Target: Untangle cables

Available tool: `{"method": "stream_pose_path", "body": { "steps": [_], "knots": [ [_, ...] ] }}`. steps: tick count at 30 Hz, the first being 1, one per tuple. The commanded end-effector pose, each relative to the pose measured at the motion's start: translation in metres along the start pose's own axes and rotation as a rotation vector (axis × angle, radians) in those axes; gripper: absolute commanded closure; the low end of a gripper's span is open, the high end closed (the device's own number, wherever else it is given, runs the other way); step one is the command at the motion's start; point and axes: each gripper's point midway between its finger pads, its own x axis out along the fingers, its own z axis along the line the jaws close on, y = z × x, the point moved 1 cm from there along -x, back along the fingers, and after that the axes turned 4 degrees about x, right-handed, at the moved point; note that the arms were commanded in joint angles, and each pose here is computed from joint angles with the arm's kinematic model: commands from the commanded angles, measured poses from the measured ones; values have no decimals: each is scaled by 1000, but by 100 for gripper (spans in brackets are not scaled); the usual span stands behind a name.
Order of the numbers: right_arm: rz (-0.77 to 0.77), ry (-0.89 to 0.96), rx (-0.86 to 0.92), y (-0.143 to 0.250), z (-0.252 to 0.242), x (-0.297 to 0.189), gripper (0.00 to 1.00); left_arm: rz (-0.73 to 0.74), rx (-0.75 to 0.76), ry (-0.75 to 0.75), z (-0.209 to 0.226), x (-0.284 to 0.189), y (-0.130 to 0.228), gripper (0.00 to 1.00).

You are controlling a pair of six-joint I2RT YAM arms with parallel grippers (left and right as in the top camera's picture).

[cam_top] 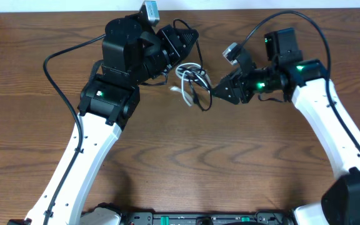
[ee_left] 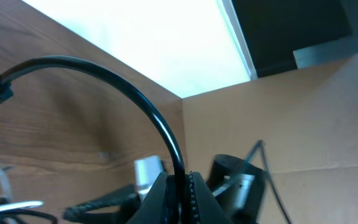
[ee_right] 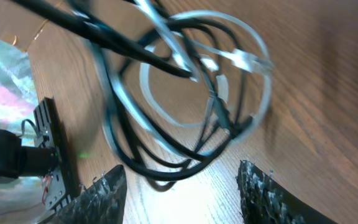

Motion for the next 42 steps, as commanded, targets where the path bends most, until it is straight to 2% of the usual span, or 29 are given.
{"method": "stream_pose_path", "body": {
  "steps": [1, 5, 6, 7, 8, 9, 10, 11, 14, 16, 17, 18, 21, 25, 26, 27, 28, 29, 31, 36, 39, 42],
  "knots": [
    [18, -66, -30, -1, 8, 18, 45, -50, -41, 8, -8, -7, -10, 92],
    [8, -81, -75, -6, 16, 27, 45, -56, -51, 8, -8, -7, -11, 93],
    [1, -80, -87, -8, 16, 28, 50, -57, -52, 8, -8, -7, -11, 93],
    [-4, -71, -94, -10, 15, 28, 58, -56, -59, 8, -8, -7, -11, 93],
    [-7, -49, -96, -11, 11, 28, 70, -57, -73, 9, -8, -7, -12, 93],
    [-7, -32, -83, -12, 9, 29, 76, -59, -76, 8, -8, -7, -12, 93],
    [-9, -16, -61, -13, 6, 28, 95, -71, -76, 1, -7, -7, -14, 93],
    [-8, -14, -56, -13, 5, 28, 99, -73, -76, 0, -6, -7, -14, 93],
    [1, -20, -15, -10, 6, 28, 99, -115, -77, -25, -2, -8, -21, 93],
    [15, -89, 11, -5, 21, 24, 99, -161, -72, -62, 5, -8, -28, 92],
    [23, -102, 20, -3, 25, 21, 99, -183, -21, -87, 10, -8, -31, 93],
    [39, -122, 24, 3, 34, 16, 99, -183, 93, -117, 16, -4, -33, 93],
    [56, -167, -1, 10, 53, 3, 99, -137, 210, -192, 39, 8, -27, 93],
    [60, -176, -30, 17, 74, -17, 99, -38, 265, -339, 88, 26, -13, 91],
    [58, -175, -32, 18, 78, -21, 99, 2, 274, -359, 98, 30, -6, 76],
    [54, -174, -36, 19, 82, -25, 99, 64, 275, -375, 110, 35, 5, 54],
    [53, -171, -37, 19, 83, -27, 99, 98, 270, -387, 116, 37, 12, 45],
    [49, -168, -40, 19, 85, -29, 99, 152, 266, -413, 127, 37, 22, 27],
    [45, -168, -43, 18, 86, -31, 99, 237, 275, -477, 146, 30, 38, 9],
    [45, -167, -28, 18, 86, -31, 99, 384, 366, -544, 165, 13, 60, 9],
    [35, -159, -17, 16, 82, -33, 99, 462, 397, -568, 173, 3, 71, 14],
    [24, -147, 2, 15, 76, -37, 99, 539, 443, -450, 162, 3, 82, 21]
  ]
}}
